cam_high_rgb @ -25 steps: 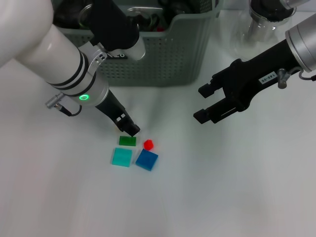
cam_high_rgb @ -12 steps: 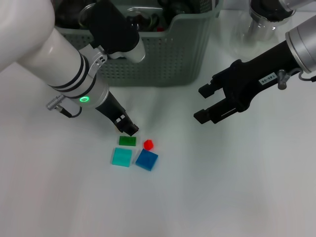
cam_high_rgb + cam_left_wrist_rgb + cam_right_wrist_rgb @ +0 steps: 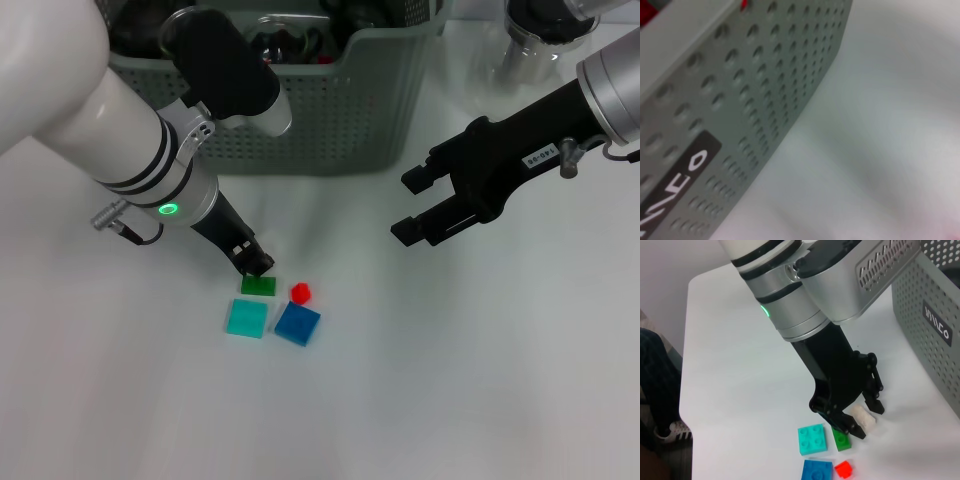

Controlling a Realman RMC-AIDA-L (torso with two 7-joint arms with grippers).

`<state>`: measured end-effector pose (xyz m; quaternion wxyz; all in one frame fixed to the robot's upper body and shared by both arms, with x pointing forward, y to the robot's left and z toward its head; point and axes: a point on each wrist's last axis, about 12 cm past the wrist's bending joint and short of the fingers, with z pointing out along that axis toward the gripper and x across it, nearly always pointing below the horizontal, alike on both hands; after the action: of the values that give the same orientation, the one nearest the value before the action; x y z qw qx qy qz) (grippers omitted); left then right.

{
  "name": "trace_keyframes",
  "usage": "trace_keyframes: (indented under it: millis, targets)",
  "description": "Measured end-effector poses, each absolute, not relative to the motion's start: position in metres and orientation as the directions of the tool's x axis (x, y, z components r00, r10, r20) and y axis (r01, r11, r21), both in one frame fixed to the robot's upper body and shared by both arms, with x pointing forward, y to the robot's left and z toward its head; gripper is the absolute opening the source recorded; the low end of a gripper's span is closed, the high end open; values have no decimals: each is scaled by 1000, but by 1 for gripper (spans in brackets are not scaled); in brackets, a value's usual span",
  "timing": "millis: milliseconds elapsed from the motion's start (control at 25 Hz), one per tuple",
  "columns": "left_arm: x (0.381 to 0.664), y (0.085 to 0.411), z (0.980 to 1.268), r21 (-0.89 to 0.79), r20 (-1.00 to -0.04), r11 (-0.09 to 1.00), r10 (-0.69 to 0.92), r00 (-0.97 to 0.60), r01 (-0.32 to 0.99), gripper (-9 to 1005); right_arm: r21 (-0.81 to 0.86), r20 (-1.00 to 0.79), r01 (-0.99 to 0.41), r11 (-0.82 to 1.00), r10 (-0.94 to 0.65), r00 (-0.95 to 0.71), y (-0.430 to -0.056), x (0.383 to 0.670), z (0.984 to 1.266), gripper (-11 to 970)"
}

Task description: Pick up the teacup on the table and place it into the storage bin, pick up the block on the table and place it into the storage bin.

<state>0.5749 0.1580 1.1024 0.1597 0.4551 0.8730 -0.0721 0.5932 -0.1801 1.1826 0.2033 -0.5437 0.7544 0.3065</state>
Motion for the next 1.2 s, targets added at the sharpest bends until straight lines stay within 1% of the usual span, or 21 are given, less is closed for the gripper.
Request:
trace_keyframes:
  millis: [160,360,520,640,720,840,960,1040,1080,1160,1200]
  targets:
    - [574,159,1102,19,-343,575,772,-534,818,446,241,-641,-945,220,-695,-325,-180,593,1183,766]
    - [574,159,1103,18,-346,579,768,-539,815,241,241,-643,-945,221,-693,-325,-180,594,1183,767]
    - [572,161,1107,21,-359,585,761,-540,811,208,237,-645,-947,218,-694,-321,-180,594,1183,767]
    - [568,167,1116,8,-400,604,732,-552,797,192,236,-646,-947,217,-693,-320,-180,594,1183,767]
    - [567,173,1126,-22,-456,626,688,-565,780,192,238,-645,-946,220,-692,-323,-181,593,1182,767]
    - [562,189,1140,-132,-565,643,577,-590,755,191,240,-642,-944,227,-692,-330,-185,593,1181,766]
    - [557,208,1154,-264,-673,613,435,-598,744,191,245,-638,-941,234,-692,-338,-189,592,1180,766]
    - [553,229,1173,-356,-775,550,277,-568,755,191,249,-634,-939,239,-692,-344,-192,591,1179,767]
    - [553,229,1173,-356,-775,550,277,-568,755,191,251,-632,-937,243,-692,-349,-193,591,1178,767]
    - [554,242,1190,-362,-843,518,173,-509,775,191,253,-631,-935,249,-690,-354,-196,590,1177,767]
    - [555,245,1194,-355,-857,518,152,-493,778,191,252,-631,-935,252,-689,-356,-197,590,1176,767]
